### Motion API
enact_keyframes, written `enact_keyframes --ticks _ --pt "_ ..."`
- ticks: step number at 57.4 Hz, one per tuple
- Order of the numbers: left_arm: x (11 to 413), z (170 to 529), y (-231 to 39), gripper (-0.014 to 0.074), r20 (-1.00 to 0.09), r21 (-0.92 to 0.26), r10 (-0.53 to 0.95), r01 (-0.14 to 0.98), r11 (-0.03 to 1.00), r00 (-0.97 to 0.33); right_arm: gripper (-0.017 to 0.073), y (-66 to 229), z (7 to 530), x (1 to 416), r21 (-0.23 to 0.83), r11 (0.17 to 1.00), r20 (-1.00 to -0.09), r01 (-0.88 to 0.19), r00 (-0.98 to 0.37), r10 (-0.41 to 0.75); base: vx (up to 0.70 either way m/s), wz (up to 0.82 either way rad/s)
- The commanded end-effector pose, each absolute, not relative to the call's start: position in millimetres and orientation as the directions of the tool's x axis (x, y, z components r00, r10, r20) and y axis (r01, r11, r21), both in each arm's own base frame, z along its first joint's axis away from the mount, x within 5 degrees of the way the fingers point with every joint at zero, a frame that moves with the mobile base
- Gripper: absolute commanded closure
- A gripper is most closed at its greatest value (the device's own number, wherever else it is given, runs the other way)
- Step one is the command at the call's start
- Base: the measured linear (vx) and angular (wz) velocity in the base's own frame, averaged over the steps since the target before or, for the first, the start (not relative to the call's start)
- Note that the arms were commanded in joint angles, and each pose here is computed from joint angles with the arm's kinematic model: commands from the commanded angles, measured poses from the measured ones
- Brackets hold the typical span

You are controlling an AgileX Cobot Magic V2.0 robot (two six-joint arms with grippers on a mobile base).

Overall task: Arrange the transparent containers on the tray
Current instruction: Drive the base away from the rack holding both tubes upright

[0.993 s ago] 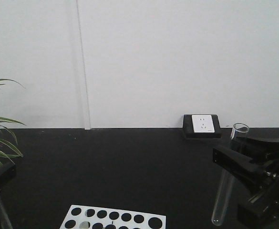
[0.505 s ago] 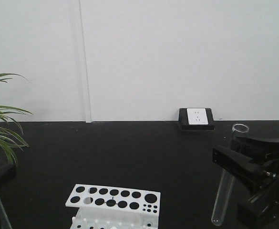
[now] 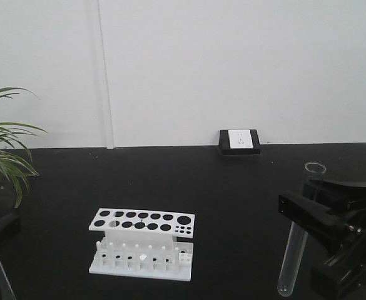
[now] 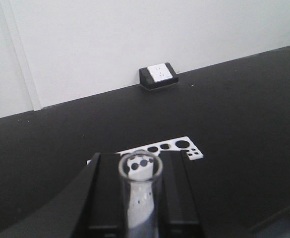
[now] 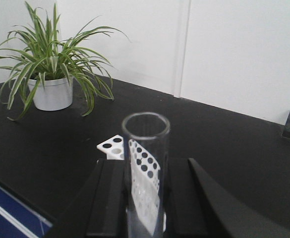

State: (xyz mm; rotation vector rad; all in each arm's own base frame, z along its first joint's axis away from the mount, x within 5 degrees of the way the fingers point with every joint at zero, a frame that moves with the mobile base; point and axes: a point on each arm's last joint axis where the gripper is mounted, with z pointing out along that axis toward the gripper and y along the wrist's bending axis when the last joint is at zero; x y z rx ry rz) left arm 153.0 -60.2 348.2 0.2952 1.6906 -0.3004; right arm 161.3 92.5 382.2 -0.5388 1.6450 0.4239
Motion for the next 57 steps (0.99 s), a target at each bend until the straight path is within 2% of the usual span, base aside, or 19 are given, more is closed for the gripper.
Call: enact_keyframes --ticks 1,57 --pt "150.5 369.4 -60.3 0.0511 -0.999 -0.040 -0.036 0.371 0.928 -0.018 0.0457 87.4 400.7 161.5 -0.042 0.848 -0.998 -0.528 -0.018 -0.061 -0.24 -0.03" --pt "150.5 369.4 -60.3 0.0511 -0.999 -0.040 -0.036 0.371 0.928 -0.018 0.0457 87.4 400.7 161.5 -0.042 0.848 -0.998 -0.528 -0.018 -0.061 -0.29 0.04"
